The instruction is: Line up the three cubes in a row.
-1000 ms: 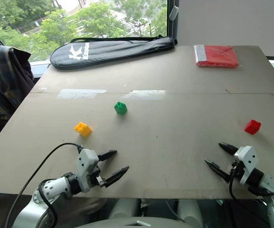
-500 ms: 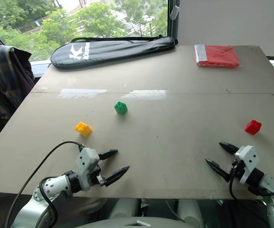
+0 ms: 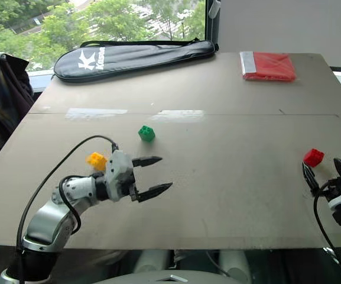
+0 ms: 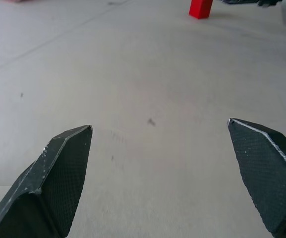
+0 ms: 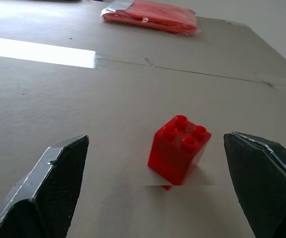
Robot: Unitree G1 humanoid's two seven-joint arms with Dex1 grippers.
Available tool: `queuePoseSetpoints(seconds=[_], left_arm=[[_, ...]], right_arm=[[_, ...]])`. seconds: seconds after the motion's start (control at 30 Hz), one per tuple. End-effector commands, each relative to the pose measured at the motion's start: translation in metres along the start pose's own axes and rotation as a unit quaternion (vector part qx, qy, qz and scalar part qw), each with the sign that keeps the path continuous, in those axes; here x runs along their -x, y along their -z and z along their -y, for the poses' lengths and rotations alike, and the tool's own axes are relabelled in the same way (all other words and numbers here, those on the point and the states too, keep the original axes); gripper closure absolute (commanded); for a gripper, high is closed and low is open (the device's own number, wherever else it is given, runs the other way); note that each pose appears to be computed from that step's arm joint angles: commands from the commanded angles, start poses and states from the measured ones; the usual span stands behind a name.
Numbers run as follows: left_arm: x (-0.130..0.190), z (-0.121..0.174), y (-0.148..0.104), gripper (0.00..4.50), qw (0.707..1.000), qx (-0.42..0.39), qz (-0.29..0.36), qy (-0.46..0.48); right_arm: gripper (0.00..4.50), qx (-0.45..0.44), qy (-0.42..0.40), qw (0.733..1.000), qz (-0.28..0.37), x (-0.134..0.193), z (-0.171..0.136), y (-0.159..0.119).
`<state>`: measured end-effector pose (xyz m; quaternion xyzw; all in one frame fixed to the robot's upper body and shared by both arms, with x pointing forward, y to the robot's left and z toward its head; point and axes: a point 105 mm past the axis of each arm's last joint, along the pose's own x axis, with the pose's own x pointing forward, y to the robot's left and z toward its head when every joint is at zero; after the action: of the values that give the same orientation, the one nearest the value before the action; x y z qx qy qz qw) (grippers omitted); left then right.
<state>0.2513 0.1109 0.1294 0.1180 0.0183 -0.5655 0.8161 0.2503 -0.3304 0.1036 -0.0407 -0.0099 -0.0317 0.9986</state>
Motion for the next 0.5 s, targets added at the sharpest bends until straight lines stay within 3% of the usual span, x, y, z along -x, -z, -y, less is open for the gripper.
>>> queuePoseSetpoints(seconds=[0.03, 0.27, 0.5], left_arm=[[-0.009, 0.013, -0.020, 0.03, 0.997, -0.024, 0.013, 0.068], [-0.020, 0.013, -0.041, 0.03, 0.992, -0.064, 0.014, 0.106], [-0.025, 0.014, -0.044, 0.03, 0.992, -0.073, 0.013, 0.104]], right_arm=[[0.00, -0.019, 0.048, 0.999, -0.002, -0.008, 0.008, 0.000], [0.00, -0.047, 0.078, 0.996, -0.014, -0.027, 0.003, 0.011], [0.00, -0.061, 0.082, 0.995, -0.015, -0.042, -0.002, 0.016]])
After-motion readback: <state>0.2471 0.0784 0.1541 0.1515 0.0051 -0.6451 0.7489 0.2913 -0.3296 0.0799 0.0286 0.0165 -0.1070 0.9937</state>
